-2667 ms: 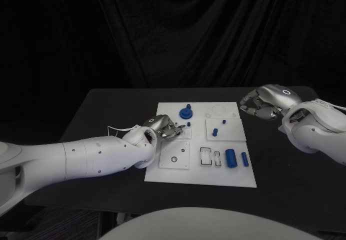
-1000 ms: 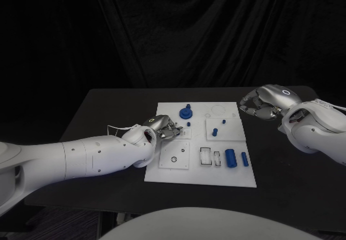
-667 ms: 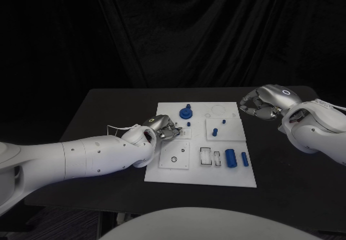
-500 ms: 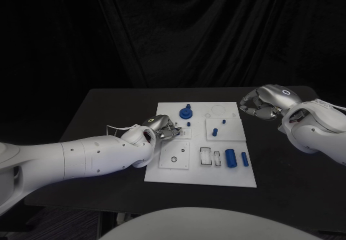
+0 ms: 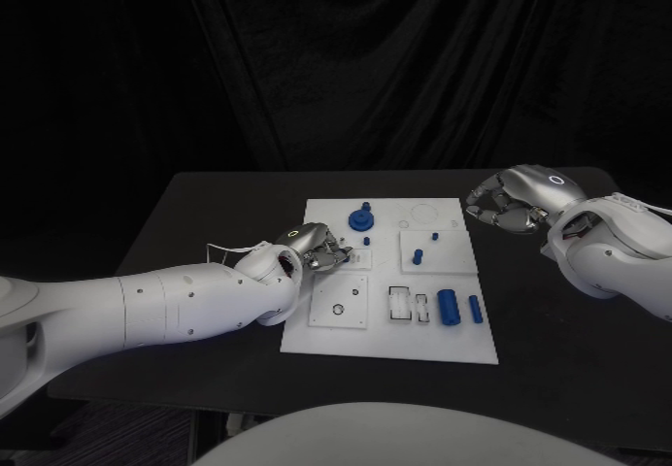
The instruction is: Assemble the parts on the task board
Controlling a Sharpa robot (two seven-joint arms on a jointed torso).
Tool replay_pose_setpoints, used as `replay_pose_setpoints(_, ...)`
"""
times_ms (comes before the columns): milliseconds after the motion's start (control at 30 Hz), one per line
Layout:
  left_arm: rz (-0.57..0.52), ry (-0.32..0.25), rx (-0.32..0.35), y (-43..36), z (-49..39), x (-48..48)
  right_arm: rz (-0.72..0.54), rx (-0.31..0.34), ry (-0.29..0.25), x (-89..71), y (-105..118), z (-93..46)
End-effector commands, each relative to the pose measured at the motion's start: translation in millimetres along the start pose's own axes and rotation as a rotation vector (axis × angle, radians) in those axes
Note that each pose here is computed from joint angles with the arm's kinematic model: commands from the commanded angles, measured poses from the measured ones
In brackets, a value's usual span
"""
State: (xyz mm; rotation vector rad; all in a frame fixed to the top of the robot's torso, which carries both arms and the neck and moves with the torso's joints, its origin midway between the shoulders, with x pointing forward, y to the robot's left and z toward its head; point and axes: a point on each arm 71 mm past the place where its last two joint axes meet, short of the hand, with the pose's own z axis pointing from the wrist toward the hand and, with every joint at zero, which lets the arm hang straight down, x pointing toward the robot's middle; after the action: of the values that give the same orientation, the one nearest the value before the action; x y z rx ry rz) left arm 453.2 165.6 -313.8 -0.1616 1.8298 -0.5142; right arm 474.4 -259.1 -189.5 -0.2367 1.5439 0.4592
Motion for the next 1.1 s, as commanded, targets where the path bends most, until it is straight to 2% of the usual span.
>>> replay_pose_setpoints(33,0.005,0.040,-0.016,4.0,-2.1,7.9,-0.001,0.009,-0.001,0.8,-0.7,-0.8)
replay_pose_setpoints(367,0.006,0.047,0.003,2.5,-1.7,10.0,-0.001,0.009,0.000,1.1,-0.6,-0.8)
replay_pose_setpoints(867,0.006,0.044,-0.008,5.8,-2.2,10.6,-0.001,0.010,0.002,1.3,-1.3,-1.5)
replay_pose_setpoints(1100,0.003,0.031,0.018,4.9,-2.1,9.7,-0.001,0.010,0.003,1.6,-1.3,-1.6)
